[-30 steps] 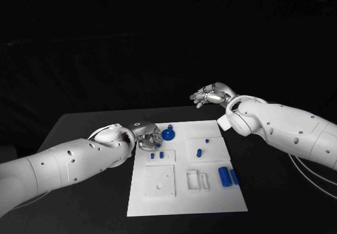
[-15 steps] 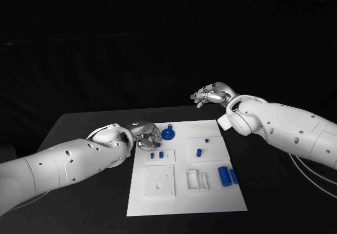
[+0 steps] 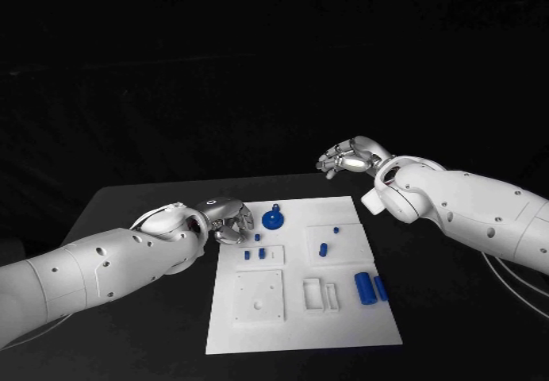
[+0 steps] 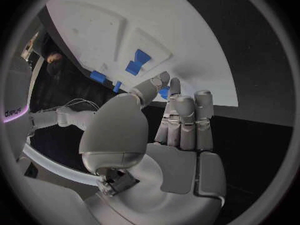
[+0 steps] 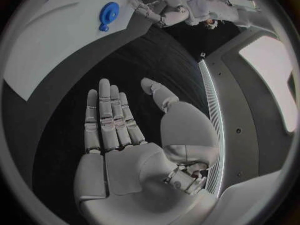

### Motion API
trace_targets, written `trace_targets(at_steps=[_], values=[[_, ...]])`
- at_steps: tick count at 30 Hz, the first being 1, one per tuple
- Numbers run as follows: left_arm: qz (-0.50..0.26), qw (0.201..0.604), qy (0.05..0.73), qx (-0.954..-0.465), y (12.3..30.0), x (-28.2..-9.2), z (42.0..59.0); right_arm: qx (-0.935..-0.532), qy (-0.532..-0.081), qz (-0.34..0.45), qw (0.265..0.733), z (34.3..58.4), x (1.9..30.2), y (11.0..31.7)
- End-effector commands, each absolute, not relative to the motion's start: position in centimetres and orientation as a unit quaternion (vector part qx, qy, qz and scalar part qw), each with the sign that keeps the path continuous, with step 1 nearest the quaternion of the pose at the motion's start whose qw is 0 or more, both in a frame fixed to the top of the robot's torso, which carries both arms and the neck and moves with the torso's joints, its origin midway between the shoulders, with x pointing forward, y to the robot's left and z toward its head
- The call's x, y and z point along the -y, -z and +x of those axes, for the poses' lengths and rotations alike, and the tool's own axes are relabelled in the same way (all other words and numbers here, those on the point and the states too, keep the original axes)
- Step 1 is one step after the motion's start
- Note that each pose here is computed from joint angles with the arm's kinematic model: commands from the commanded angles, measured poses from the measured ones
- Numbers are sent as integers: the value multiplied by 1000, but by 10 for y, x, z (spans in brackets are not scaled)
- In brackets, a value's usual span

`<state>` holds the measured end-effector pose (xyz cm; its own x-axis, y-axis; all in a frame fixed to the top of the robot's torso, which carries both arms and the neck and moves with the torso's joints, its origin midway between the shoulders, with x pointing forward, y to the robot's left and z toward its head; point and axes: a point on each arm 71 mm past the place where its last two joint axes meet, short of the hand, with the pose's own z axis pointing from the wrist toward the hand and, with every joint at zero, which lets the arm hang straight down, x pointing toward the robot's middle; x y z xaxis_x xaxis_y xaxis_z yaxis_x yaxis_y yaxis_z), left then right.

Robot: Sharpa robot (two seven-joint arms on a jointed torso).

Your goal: Assemble the parts on the task board

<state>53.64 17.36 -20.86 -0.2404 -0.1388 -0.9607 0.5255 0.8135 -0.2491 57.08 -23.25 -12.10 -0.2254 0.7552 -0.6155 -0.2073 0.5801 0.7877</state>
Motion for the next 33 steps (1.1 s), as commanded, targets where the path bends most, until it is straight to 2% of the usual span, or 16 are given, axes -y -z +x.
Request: trace_targets(at_steps=[1, 5, 10, 14, 21, 33], values=[[105, 611, 293, -728, 205, -178, 536, -700, -375, 109, 597, 566, 231, 124], [52, 609, 322, -723, 200, -192, 535, -718, -335, 44, 608, 561, 237, 127], [-84, 580, 393, -709, 189, -212, 535, -737, -270, -25, 619, 553, 251, 133], [-118, 563, 425, -699, 182, -218, 529, -744, -235, -64, 622, 542, 260, 140], [-245, 507, 483, -670, 179, -225, 527, -743, -187, -137, 628, 527, 256, 153], [-290, 467, 517, -656, 179, -221, 524, -743, -155, -189, 623, 519, 241, 170]])
